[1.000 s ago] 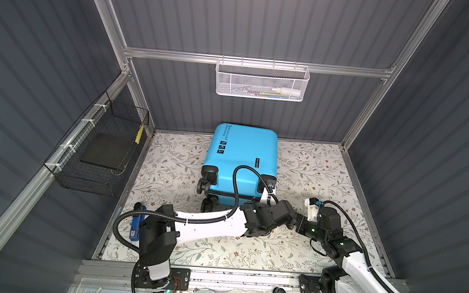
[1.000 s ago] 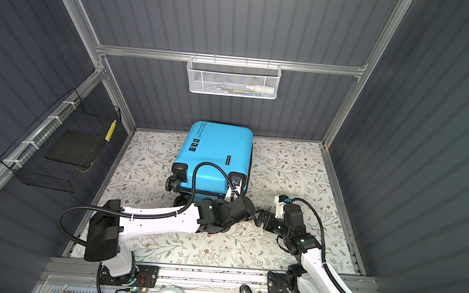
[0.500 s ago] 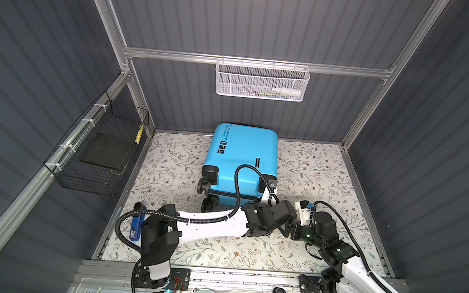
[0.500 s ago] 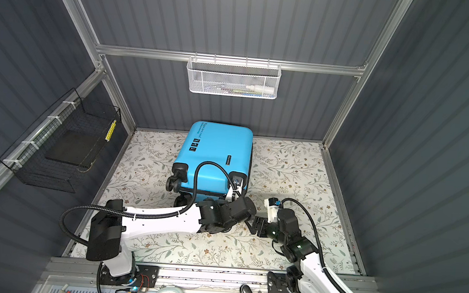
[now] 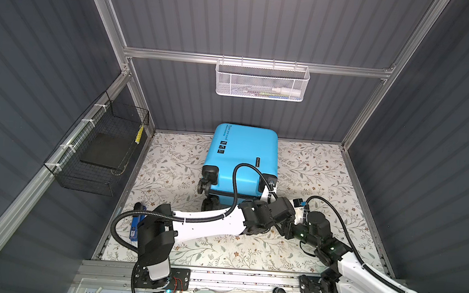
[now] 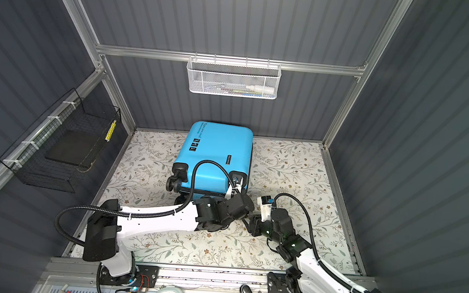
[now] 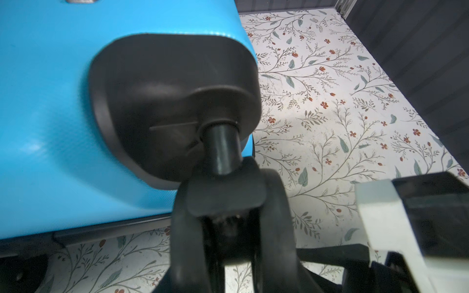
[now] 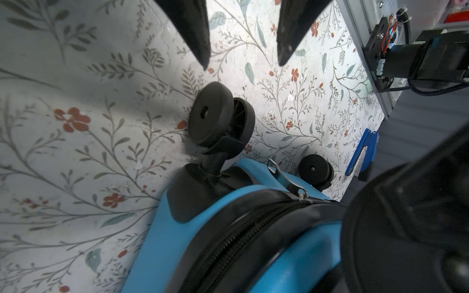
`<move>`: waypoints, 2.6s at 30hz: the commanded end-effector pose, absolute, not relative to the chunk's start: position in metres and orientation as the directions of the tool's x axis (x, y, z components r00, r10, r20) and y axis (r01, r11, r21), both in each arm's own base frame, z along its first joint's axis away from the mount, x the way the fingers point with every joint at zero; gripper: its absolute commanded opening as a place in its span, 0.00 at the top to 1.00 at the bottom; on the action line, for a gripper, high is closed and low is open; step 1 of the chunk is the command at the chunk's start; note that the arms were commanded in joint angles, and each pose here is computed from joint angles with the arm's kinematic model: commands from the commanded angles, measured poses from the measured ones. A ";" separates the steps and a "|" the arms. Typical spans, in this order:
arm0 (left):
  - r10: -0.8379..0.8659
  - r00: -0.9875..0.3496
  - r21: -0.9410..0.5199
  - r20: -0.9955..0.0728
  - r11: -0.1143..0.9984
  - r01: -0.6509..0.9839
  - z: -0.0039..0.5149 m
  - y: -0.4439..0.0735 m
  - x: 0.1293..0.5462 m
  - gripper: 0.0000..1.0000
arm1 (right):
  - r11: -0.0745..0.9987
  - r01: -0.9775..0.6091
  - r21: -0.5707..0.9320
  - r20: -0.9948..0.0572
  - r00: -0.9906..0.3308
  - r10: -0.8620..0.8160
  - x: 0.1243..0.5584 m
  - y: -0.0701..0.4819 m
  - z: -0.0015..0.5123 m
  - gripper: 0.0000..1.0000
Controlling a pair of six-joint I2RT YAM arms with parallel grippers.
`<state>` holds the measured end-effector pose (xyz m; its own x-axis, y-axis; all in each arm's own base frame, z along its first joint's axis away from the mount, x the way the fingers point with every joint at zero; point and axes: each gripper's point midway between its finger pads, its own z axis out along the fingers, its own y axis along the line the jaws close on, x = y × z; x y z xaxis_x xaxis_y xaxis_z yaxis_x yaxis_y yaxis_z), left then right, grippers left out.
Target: Pack the luggage
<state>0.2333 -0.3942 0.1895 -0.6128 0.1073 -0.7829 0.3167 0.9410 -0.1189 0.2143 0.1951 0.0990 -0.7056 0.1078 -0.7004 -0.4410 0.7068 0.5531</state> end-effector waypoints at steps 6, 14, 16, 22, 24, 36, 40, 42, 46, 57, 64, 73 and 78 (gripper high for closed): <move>-0.038 -0.563 -0.334 -0.826 0.836 0.434 0.273 -0.430 0.223 1.00 | 0.697 -0.534 0.479 -0.810 -0.575 0.116 0.231 0.212 0.119 0.70; -0.072 -0.561 -0.380 -0.825 0.805 0.455 0.293 -0.433 0.220 1.00 | 0.686 -0.579 0.442 -0.849 -0.517 0.111 0.241 0.230 0.126 0.73; -0.076 -0.560 -0.385 -0.825 0.802 0.458 0.295 -0.434 0.220 1.00 | 0.681 -0.588 0.437 -0.857 -0.502 0.117 0.243 0.234 0.128 0.73; -0.080 -0.561 -0.391 -0.824 0.798 0.460 0.296 -0.434 0.220 1.00 | 0.666 -0.607 0.433 -0.866 -0.484 0.123 0.248 0.247 0.126 0.73; -0.085 -0.561 -0.395 -0.824 0.796 0.459 0.298 -0.434 0.220 1.00 | 0.666 -0.609 0.431 -0.870 -0.475 0.128 0.249 0.250 0.125 0.73; -0.117 -0.560 -0.419 -0.821 0.788 0.450 0.304 -0.432 0.220 1.00 | 0.674 -0.620 0.402 -0.903 -0.391 0.179 0.245 0.252 0.130 0.74; -0.130 -0.560 -0.430 -0.818 0.785 0.446 0.306 -0.431 0.220 1.00 | 0.682 -0.609 0.405 -0.904 -0.380 0.198 0.246 0.250 0.126 0.75; -0.138 -0.562 -0.439 -0.816 0.781 0.445 0.308 -0.431 0.219 1.00 | 0.686 -0.602 0.409 -0.903 -0.377 0.208 0.246 0.249 0.123 0.75; -0.146 -0.563 -0.445 -0.813 0.779 0.441 0.310 -0.430 0.219 1.00 | 0.692 -0.584 0.423 -0.898 -0.370 0.237 0.249 0.247 0.117 0.69; -0.146 -0.569 -0.449 -0.810 0.778 0.439 0.309 -0.432 0.219 1.00 | 0.689 -0.582 0.432 -0.897 -0.358 0.260 0.253 0.251 0.115 0.69; -0.146 -0.571 -0.452 -0.808 0.775 0.442 0.310 -0.432 0.218 1.00 | 0.677 -0.594 0.434 -0.897 -0.352 0.267 0.256 0.258 0.120 0.71; -0.147 -0.572 -0.452 -0.807 0.776 0.439 0.309 -0.430 0.218 1.00 | 0.666 -0.604 0.437 -0.896 -0.353 0.267 0.261 0.267 0.126 0.78; -0.146 -0.572 -0.450 -0.808 0.778 0.438 0.309 -0.428 0.217 1.00 | 0.662 -0.606 0.441 -0.895 -0.353 0.273 0.260 0.267 0.128 0.85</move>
